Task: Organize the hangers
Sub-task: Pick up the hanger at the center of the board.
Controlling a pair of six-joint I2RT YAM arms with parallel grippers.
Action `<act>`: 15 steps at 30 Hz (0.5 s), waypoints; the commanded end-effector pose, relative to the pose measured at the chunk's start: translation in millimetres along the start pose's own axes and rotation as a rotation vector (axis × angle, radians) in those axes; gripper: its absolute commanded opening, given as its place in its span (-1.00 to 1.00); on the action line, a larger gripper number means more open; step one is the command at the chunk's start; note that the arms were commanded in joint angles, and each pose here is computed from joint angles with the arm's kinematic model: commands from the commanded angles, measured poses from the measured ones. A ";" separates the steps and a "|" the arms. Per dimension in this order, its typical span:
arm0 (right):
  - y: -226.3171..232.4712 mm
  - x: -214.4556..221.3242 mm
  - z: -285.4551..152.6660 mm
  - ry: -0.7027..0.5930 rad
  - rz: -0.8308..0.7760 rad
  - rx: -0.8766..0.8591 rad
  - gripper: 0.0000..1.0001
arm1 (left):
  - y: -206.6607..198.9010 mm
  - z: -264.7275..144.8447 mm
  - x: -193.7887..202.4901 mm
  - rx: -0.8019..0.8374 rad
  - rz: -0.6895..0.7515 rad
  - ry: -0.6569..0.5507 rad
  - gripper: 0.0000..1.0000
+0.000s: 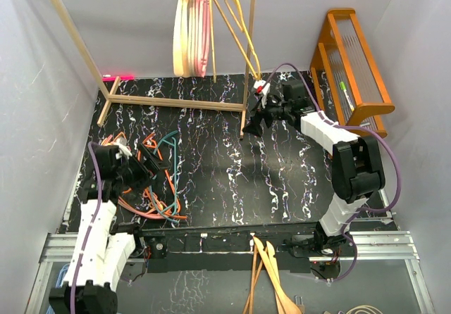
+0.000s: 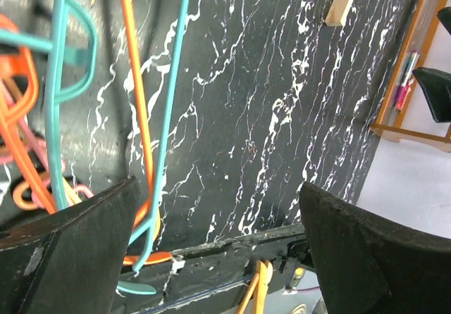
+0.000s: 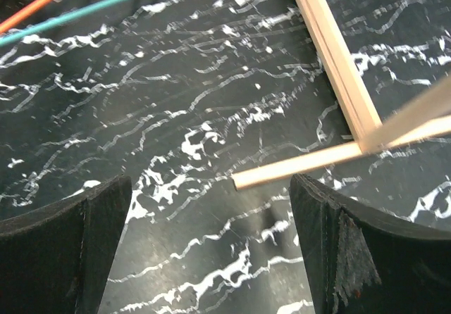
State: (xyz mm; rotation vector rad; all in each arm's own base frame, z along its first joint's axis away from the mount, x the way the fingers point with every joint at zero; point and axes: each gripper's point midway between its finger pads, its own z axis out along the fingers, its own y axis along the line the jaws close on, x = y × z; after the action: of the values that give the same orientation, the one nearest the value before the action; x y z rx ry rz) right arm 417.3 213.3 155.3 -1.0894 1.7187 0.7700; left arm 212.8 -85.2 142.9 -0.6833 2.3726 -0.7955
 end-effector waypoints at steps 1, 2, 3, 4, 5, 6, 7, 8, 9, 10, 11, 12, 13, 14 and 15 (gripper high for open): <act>9.7 -35.8 -0.7 -0.047 -0.030 -0.038 0.96 | 23.2 -1.3 31.0 -0.075 -0.181 0.042 0.86; 14.5 -37.1 0.9 -0.061 -0.027 -0.060 0.96 | 30.3 0.6 35.2 -0.106 -0.188 0.055 0.85; 20.1 -37.4 3.1 -0.073 -0.027 -0.082 0.96 | 38.1 2.6 37.5 -0.142 -0.194 0.063 0.85; 26.4 -37.2 5.8 -0.076 -0.029 -0.102 0.96 | 43.2 3.8 39.1 -0.165 -0.190 0.072 0.85; 33.5 -36.9 10.5 -0.073 -0.043 -0.118 0.96 | 47.7 4.8 40.3 -0.188 -0.189 0.081 0.85; 42.0 -35.3 16.3 -0.061 -0.067 -0.135 0.97 | 49.4 6.4 41.8 -0.196 -0.193 0.094 0.84; 51.1 -33.5 23.8 -0.042 -0.112 -0.152 0.96 | 48.9 8.6 43.8 -0.189 -0.198 0.108 0.84; 58.9 -32.8 32.2 -0.021 -0.162 -0.158 0.96 | 49.6 10.8 45.9 -0.187 -0.207 0.120 0.83; 65.2 -32.3 41.6 -0.004 -0.221 -0.165 0.97 | 50.8 12.4 47.2 -0.188 -0.217 0.125 0.83; 73.6 -33.9 50.9 0.005 -0.280 -0.178 0.97 | 51.2 13.9 48.5 -0.185 -0.224 0.128 0.83; 73.3 -30.9 58.6 0.010 -0.314 -0.190 0.97 | 51.7 15.5 49.5 -0.185 -0.234 0.132 0.83; 76.4 -29.6 66.1 0.006 -0.339 -0.217 0.96 | 52.6 16.1 48.2 -0.193 -0.240 0.126 0.83; 75.9 -33.5 71.4 -0.009 -0.349 -0.236 0.96 | 54.2 16.9 46.8 -0.203 -0.248 0.119 0.83; 76.0 -38.6 76.0 -0.022 -0.344 -0.251 0.97 | 56.8 17.2 45.3 -0.218 -0.252 0.108 0.83; 75.8 -42.7 80.0 -0.033 -0.325 -0.266 0.97 | 59.0 16.9 43.5 -0.235 -0.260 0.098 0.83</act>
State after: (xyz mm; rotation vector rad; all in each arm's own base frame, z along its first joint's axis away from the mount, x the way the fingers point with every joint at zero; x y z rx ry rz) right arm 362.1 310.9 147.6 -1.4414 1.5237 0.8503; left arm 175.0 -81.2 82.1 -1.0173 2.5335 -0.7129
